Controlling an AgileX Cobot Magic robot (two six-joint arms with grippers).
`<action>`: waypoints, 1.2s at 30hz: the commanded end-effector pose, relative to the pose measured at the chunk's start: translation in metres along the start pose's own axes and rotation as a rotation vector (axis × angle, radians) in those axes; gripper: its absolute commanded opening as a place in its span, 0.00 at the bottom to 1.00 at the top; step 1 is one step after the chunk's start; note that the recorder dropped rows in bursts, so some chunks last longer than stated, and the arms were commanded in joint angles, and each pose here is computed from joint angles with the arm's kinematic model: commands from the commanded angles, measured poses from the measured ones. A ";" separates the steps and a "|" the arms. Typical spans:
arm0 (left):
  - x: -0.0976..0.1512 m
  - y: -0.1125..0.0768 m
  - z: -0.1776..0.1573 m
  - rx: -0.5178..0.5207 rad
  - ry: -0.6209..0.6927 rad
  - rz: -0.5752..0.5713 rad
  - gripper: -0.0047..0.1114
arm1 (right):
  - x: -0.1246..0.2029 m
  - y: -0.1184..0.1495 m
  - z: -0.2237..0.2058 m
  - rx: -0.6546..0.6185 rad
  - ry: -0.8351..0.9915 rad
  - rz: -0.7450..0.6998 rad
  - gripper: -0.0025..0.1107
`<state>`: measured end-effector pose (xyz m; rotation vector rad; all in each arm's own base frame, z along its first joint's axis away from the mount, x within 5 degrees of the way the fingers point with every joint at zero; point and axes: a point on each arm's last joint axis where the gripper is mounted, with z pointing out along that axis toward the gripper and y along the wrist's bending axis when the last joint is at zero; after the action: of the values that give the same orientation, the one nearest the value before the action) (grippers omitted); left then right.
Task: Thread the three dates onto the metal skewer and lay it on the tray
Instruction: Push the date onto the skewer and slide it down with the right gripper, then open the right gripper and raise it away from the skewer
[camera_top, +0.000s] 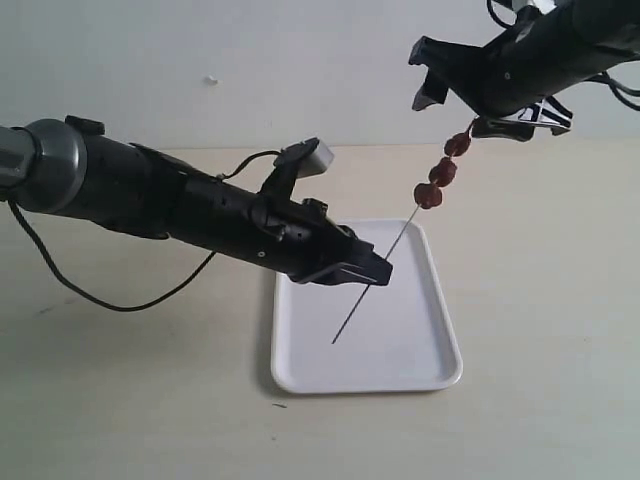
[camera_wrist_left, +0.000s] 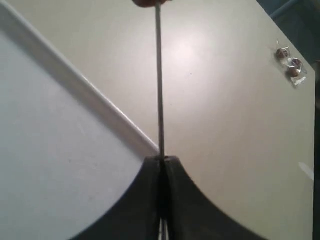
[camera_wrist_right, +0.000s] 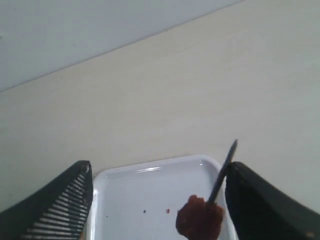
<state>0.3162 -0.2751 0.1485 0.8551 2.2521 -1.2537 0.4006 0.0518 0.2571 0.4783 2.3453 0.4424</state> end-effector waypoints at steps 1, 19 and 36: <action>0.002 -0.004 0.000 0.009 0.038 0.001 0.04 | -0.006 0.000 -0.010 0.038 -0.039 -0.058 0.66; 0.021 0.019 -0.012 -0.019 -0.077 -0.291 0.04 | 0.022 -0.016 -0.085 0.016 -0.330 -0.447 0.19; 0.039 0.029 -0.007 -0.192 -0.064 -0.523 0.04 | 0.094 -0.027 -0.153 -0.317 -0.862 -0.725 0.02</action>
<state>0.3101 -0.2463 0.1126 0.1940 2.5642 -1.2516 0.2306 0.0391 0.2983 -0.2614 1.4959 0.1531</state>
